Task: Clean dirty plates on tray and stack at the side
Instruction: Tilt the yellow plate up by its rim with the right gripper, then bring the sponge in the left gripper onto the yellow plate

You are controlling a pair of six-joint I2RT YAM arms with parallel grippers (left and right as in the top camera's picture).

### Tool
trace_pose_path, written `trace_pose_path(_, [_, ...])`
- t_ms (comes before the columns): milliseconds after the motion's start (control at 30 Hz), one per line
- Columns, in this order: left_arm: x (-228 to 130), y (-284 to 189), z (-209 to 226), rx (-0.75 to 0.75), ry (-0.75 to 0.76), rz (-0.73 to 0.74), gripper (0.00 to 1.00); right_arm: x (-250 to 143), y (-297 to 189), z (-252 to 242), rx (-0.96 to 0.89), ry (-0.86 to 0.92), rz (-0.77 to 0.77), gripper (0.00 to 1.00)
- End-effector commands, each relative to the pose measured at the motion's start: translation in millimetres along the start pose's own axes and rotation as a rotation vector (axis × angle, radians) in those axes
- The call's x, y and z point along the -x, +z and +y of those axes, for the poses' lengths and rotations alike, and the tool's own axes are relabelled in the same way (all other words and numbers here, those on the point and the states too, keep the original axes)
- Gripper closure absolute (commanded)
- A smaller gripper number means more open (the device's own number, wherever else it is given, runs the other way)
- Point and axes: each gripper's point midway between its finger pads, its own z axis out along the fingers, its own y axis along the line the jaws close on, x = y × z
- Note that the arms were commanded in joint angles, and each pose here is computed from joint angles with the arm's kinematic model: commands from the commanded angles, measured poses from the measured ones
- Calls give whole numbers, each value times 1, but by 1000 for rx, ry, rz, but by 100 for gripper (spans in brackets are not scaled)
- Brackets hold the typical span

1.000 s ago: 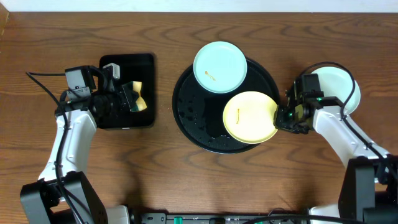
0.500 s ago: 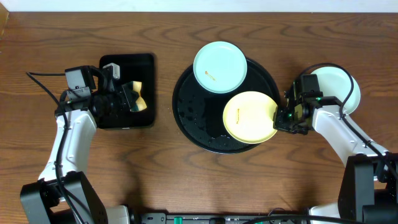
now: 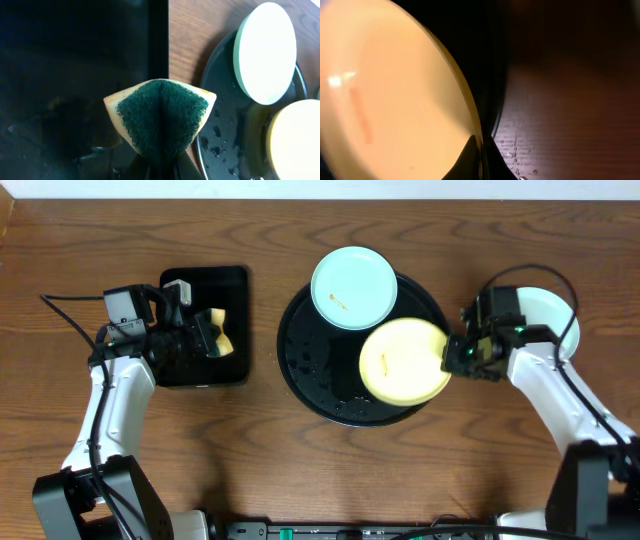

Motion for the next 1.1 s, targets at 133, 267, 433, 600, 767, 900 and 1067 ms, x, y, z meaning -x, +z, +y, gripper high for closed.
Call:
trace_pose_path(133, [8, 0, 5, 98, 97, -35, 92, 12, -32, 7, -160, -103, -139, 99])
trace_pose_path(267, [32, -1, 21, 308, 187, -130, 92, 9, -31, 8, -276, -140, -187, 99])
trace_pose_path(433, [45, -10, -24, 262, 287, -212, 92, 14, -38, 18, -382, -201, -279, 99])
trace_pose_path(600, [60, -30, -49, 277, 344, -314, 92, 17, -54, 26, -523, -254, -397, 99])
trace_pose_path(767, [53, -33, -47, 288, 311, -294, 92, 16, -70, 43, -612, -298, -518, 99])
trace_pose_path(900, [47, -32, -44, 292, 299, -271, 92, 14, -77, 52, -633, -307, -573, 99])
trace_pose_path(1067, [58, -38, -51, 276, 284, -326, 92, 12, -74, 50, -600, -277, -549, 99])
